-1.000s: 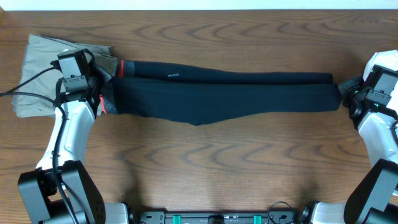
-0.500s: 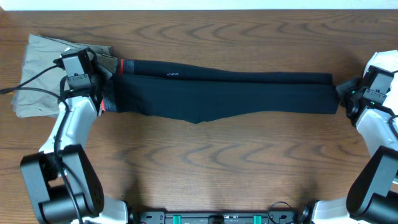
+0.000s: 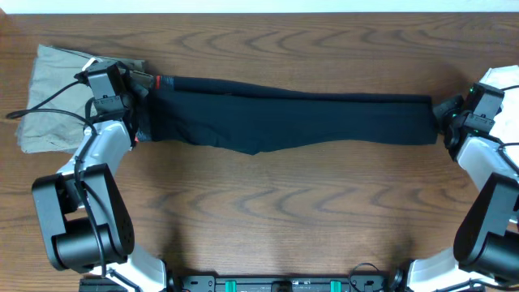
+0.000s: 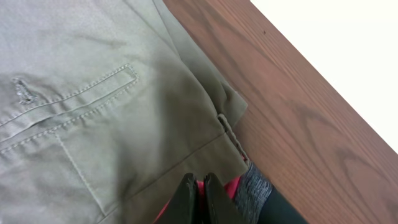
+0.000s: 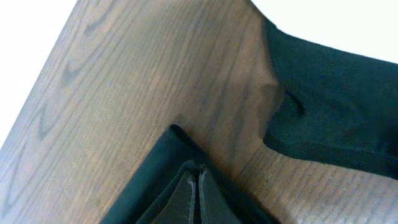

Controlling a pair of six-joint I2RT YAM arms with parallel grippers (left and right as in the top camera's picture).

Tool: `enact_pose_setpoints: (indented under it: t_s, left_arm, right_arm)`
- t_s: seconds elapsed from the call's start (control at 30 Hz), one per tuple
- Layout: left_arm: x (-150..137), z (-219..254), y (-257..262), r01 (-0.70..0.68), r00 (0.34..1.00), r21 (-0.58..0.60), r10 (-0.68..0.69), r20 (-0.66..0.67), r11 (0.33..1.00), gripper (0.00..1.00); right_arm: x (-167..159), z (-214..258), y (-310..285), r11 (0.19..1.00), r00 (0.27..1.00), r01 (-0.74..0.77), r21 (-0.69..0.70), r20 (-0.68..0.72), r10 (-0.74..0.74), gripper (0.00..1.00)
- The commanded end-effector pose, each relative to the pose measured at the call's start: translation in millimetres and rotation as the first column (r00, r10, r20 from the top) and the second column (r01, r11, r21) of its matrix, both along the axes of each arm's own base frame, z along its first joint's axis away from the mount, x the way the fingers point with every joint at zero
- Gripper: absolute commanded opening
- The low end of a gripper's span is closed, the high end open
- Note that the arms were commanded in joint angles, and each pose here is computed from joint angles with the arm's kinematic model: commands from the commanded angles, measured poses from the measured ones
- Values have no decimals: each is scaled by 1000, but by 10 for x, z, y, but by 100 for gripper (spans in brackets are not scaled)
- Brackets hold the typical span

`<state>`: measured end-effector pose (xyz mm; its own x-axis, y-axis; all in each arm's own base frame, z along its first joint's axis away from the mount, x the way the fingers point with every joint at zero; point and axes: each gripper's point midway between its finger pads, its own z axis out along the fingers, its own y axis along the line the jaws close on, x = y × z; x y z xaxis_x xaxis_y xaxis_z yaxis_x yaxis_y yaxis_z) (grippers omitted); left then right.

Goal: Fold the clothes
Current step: 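Pull the folded leggings taut between the left and right grippers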

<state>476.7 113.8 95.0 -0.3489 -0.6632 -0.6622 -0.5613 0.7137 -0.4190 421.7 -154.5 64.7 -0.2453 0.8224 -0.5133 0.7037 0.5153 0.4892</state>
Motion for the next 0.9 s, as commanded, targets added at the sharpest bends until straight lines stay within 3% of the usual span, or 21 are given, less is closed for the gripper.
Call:
enact_pose_setpoints:
  t_s: [0.0,0.6,0.87]
  left_arm:
    - [67,48,106,-34,999,30,33,19,999,7]
    - [211,167,42,-14,997,44,11,70,999,7]
    - [234,197,16,-18,997,59,13,78,998,7]
  right_arm:
    - [82,-44,-70,999,1000,17,-34,-7,-17,2]
    - [471,363,-118,994,999,-29,-101,13,31,2]
    - [449,133,-59,995,998,-45,-85,-44,41,2]
